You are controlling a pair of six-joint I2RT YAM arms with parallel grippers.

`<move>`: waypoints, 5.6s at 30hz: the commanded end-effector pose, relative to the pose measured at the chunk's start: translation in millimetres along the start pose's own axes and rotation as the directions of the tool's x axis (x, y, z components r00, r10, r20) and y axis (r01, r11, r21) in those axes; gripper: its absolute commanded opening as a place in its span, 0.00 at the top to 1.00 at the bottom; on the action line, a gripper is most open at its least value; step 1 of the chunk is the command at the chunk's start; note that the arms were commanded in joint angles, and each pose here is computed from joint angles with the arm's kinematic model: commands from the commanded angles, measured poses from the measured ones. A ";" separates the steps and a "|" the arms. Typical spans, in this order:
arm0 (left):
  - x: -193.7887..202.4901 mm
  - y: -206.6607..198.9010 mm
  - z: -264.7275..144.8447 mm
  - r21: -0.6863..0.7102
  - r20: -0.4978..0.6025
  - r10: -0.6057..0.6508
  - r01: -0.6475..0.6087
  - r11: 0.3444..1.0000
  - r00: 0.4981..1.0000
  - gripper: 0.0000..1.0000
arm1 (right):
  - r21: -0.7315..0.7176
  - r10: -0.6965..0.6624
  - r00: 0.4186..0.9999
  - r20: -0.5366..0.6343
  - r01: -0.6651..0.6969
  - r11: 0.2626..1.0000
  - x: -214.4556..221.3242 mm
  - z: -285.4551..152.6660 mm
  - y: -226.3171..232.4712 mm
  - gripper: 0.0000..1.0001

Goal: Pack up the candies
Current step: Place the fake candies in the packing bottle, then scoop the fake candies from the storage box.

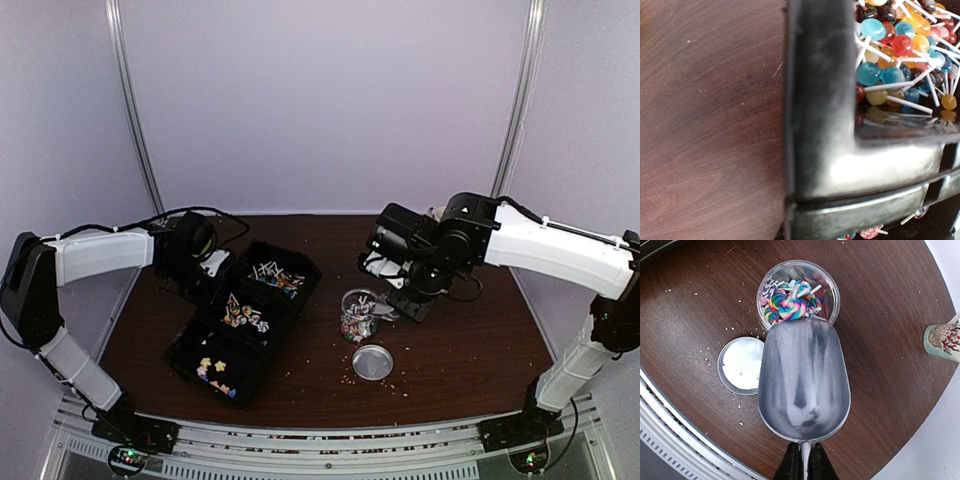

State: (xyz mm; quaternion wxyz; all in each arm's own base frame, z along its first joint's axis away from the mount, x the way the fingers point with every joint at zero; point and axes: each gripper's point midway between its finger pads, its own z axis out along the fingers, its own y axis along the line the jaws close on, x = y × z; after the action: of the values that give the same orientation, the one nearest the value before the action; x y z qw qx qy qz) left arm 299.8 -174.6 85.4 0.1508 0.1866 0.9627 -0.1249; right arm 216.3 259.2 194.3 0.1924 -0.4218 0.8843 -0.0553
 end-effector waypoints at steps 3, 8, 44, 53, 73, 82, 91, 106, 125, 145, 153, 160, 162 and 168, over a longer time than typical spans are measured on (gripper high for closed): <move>-40.0 -23.3 -33.3 0.089 0.163 0.023 -0.037 0.995 0.986 1.00 | 0.043 -0.017 1.000 0.007 0.017 0.999 -9.4 -10.6 -11.6 1.00; -39.7 -23.0 -33.2 0.088 0.161 0.022 -0.037 0.995 0.987 1.00 | 0.045 -0.023 1.000 0.009 0.022 0.999 -13.2 -13.7 -13.0 1.00; -16.0 -45.0 -3.8 0.133 0.021 0.126 -0.127 0.983 0.992 1.00 | 0.022 -0.105 0.951 0.290 0.103 0.994 -83.9 -48.3 -8.0 1.00; -15.2 -98.6 -12.0 0.497 0.054 0.014 -0.039 0.867 0.998 1.00 | -0.022 -0.062 0.913 0.402 0.077 0.997 -93.3 -75.3 -7.2 1.00; 7.6 -80.7 14.9 0.416 -0.061 -0.002 0.027 0.909 0.998 1.00 | -0.024 -0.116 0.940 0.320 0.130 0.991 -86.8 -63.2 -1.4 1.00; 10.5 -53.6 21.2 0.215 -0.068 0.076 -0.060 0.975 0.995 1.00 | 0.028 -0.195 0.962 0.192 0.193 0.981 -84.1 -30.3 6.7 1.00; 8.7 -45.4 21.0 0.118 -0.054 0.110 -0.103 0.988 0.992 1.00 | 0.037 -0.236 0.962 0.135 0.233 0.972 -99.1 -1.2 27.0 1.00; 0.6 -33.5 7.7 -0.001 -0.016 0.136 -0.136 0.991 0.991 1.00 | 0.041 -0.315 0.949 0.003 0.314 0.948 -105.2 41.7 51.6 1.00; -9.7 -33.9 -6.9 -0.100 0.038 0.210 -0.206 0.973 0.977 1.00 | 0.003 -0.398 0.916 -0.043 0.399 0.917 -125.9 83.8 73.1 1.00; -15.6 -69.1 -9.9 0.074 0.072 0.238 -0.243 0.967 0.969 1.00 | -0.209 -0.272 0.940 0.205 0.314 0.926 -156.1 145.6 120.1 1.00; -14.5 -65.4 -8.2 0.055 0.072 0.242 -0.246 0.968 0.968 1.00 | -0.264 -0.266 0.933 0.244 0.328 0.907 -154.9 170.5 140.3 1.00; -15.0 -65.0 -11.0 0.052 0.081 0.241 -0.245 0.968 0.967 1.00 | -0.270 -0.211 0.921 0.326 0.305 0.913 -164.5 173.3 145.7 1.00; -15.0 -67.6 -11.8 0.071 0.086 0.238 -0.244 0.967 0.967 1.00 | -0.260 -0.199 0.913 0.357 0.301 0.917 -165.4 170.0 144.0 1.00; -17.8 -68.0 -14.5 0.108 0.105 0.213 -0.224 0.969 0.972 1.00 | -0.222 -0.125 0.877 0.463 0.252 0.942 -168.4 156.8 131.0 1.00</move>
State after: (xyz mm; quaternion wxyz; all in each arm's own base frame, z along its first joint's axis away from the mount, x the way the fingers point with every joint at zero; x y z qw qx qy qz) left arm 259.3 -183.7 64.8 0.0853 0.2475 0.9630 -0.0633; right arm 296.8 481.8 88.5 0.3337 -0.5223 0.7762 0.1154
